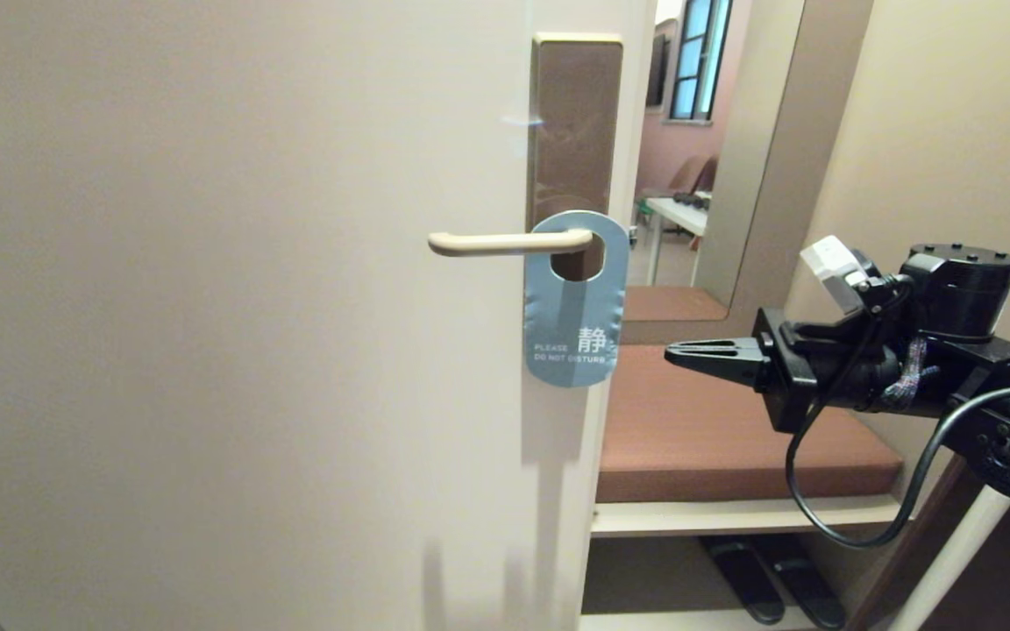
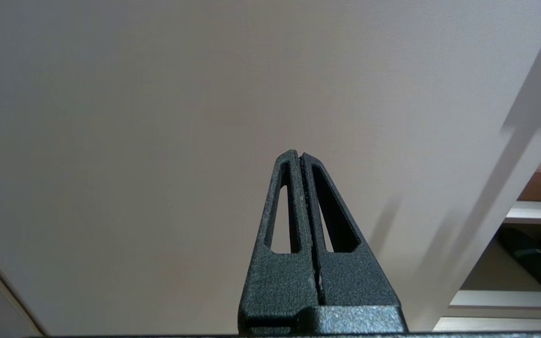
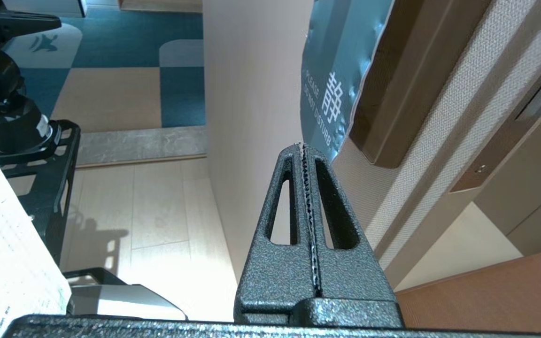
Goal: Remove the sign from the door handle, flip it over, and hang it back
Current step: Take down the sign
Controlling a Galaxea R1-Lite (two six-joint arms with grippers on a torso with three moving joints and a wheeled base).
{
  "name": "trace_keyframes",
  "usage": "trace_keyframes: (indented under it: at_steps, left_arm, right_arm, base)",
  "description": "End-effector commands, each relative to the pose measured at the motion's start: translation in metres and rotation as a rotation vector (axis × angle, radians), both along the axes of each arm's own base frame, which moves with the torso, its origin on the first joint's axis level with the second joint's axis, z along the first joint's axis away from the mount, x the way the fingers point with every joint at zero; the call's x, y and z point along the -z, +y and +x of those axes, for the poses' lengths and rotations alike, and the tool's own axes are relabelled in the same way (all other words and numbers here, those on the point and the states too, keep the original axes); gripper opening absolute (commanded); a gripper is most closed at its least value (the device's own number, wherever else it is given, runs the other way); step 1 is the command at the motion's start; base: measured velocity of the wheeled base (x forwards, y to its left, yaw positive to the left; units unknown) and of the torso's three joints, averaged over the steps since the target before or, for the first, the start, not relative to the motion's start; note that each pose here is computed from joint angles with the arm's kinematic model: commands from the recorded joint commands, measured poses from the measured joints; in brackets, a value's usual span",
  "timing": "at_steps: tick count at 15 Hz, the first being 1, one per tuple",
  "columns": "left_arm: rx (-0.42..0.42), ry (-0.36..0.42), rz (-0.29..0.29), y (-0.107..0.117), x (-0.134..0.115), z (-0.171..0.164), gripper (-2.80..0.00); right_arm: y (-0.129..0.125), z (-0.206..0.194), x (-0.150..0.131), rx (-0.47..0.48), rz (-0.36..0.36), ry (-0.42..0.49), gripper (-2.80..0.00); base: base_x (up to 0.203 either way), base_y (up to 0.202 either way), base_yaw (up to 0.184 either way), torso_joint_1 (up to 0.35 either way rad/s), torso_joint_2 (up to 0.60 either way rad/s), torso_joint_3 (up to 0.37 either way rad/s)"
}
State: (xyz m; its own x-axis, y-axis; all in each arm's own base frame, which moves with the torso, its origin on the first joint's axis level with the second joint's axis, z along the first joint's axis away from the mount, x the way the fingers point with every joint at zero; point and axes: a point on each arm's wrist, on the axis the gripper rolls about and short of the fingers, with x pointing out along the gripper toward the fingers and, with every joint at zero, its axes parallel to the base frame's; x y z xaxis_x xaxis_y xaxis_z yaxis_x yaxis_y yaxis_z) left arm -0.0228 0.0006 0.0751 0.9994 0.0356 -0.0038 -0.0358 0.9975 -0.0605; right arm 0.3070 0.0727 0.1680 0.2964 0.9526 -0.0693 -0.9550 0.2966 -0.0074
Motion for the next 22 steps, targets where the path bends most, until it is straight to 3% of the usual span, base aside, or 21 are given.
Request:
trace_keyframes:
  at_steps: [1, 3, 4, 7, 11, 22]
  left_arm:
    - [-0.001, -0.001, -0.001, 0.0, 0.0, 0.0, -2.8]
    - [-0.001, 0.0, -0.001, 0.0, 0.0, 0.0, -2.8]
    - [-0.001, -0.001, -0.001, 0.0, 0.0, 0.0, -2.8]
    - [-0.001, -0.001, -0.001, 0.0, 0.0, 0.0, -2.8]
    - [-0.001, 0.001, -0.001, 0.0, 0.0, 0.0, -2.8]
    - [-0.003, -0.001, -0.001, 0.0, 0.0, 0.0, -2.8]
  right_arm:
    - [0.001, 0.001, 0.002, -0.007, 0.0, 0.0, -2.8]
    - [0.001, 0.002, 0.003, -0.009, 0.0, 0.008, -2.8]
    - [0.001, 0.002, 0.004, -0.007, -0.001, 0.008, 0.0]
    - [0.001, 0.006, 0.007, -0.008, -0.005, 0.005, 0.0]
    - [0.004, 0.02, 0.011, -0.01, 0.005, -0.066, 0.0]
    - [0.031, 0.02, 0.017, -0.09, 0.007, -0.049, 0.0]
  base:
    - [0.0, 0.0, 0.0, 0.0, 0.0, 0.0]
    - [0.0, 0.0, 0.0, 0.0, 0.0, 0.0]
    - [0.0, 0.0, 0.0, 0.0, 0.0, 0.0]
    - [0.0, 0.0, 0.0, 0.0, 0.0, 0.0]
    - [0.0, 0.0, 0.0, 0.0, 0.0, 0.0]
    - [0.0, 0.0, 0.0, 0.0, 0.0, 0.0]
